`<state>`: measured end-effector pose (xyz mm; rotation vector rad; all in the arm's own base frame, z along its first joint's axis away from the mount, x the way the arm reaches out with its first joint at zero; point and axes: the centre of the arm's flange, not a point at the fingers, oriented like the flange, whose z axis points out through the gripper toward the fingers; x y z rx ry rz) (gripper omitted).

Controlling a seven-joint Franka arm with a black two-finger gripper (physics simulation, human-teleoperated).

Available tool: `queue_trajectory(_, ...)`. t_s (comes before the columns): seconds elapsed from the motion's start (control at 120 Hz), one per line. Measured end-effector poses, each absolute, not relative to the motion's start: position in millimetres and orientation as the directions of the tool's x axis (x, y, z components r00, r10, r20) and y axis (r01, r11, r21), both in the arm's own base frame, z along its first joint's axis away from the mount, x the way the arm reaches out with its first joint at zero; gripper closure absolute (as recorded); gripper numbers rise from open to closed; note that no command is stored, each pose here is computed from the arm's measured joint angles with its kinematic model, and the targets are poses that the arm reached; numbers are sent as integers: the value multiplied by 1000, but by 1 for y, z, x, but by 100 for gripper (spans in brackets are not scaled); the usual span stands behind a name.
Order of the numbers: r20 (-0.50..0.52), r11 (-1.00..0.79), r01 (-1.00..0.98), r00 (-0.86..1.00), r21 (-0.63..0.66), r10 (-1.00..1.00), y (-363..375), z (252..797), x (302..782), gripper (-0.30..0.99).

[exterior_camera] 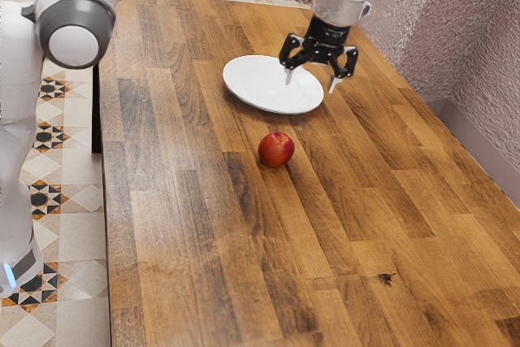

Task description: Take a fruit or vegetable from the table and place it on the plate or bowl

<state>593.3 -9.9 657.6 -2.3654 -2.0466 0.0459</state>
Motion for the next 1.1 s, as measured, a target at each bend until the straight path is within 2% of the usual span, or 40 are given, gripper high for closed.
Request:
queue_trajectory(0.175,-13,104,994,-105,-33,994,-14,660,591,0)
queue_trajectory(0.317,-22,188,981,-189,-39,982,-39,677,573,0)
queue_trajectory(0.425,0,263,960,-264,-94,965,-12,652,585,0)
queue_trajectory(0.525,27,296,942,-296,-157,955,0,609,585,0)
queue_trajectory(0.625,11,293,937,-296,-191,955,1,571,562,0)
queue_trajectory(0.767,-21,303,939,-311,-164,950,7,555,544,0)
queue_trajectory(1.1,-43,382,918,-388,-102,921,47,546,549,0)
